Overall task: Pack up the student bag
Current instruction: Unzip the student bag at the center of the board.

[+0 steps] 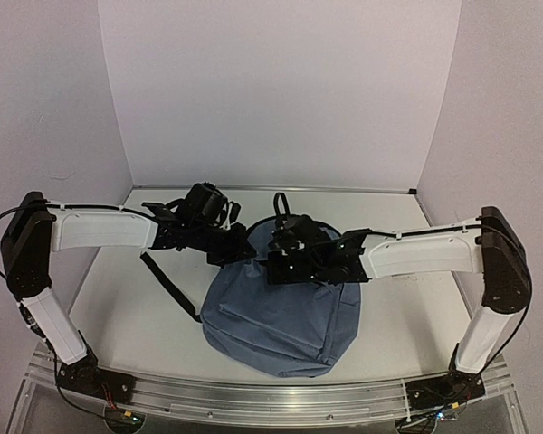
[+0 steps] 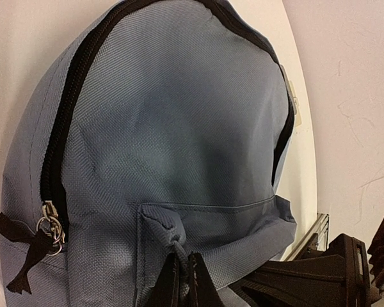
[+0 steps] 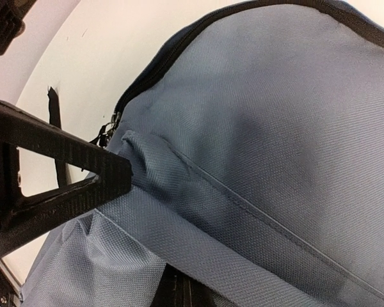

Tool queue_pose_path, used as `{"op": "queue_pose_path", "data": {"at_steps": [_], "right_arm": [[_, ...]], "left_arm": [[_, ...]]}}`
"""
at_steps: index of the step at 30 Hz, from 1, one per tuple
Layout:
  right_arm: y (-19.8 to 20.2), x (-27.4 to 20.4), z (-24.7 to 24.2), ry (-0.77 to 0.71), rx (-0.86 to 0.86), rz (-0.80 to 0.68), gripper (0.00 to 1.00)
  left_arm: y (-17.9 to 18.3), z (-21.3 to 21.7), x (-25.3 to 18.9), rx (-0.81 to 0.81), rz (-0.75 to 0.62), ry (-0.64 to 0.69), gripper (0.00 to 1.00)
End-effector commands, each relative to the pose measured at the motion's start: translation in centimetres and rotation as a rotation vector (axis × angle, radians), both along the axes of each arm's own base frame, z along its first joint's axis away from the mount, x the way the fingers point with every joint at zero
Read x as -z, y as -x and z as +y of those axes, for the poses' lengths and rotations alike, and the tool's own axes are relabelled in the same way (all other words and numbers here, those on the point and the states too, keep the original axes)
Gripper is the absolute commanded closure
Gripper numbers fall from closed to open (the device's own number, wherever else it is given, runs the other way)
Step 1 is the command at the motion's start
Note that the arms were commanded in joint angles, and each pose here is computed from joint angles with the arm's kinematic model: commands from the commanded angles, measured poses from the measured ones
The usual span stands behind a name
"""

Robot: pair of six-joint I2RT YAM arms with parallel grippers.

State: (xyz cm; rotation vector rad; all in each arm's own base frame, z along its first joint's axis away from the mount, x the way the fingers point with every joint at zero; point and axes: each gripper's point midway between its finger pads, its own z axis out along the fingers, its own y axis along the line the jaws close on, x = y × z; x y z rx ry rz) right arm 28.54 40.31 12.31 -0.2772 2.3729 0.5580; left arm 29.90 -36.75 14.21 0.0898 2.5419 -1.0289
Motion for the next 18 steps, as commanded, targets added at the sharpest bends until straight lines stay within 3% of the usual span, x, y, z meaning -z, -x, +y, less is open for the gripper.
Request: {"op": "queue_pose_path", "data": {"at_steps": [1,18], "right_arm": [[-0.4,-2.1,-2.4,0.028,0.075,-0.049,1.00],[-0.1,-2.5,-4.8,0.071,0.130,-0.062,1.00]], "left_arm": [[-1.2,1.1,-2.9,-0.045,-0.069,0.002,1.00],[-1.7,2.8,-3.6,-0.086,-0.106,-0.031,1.00]]}}
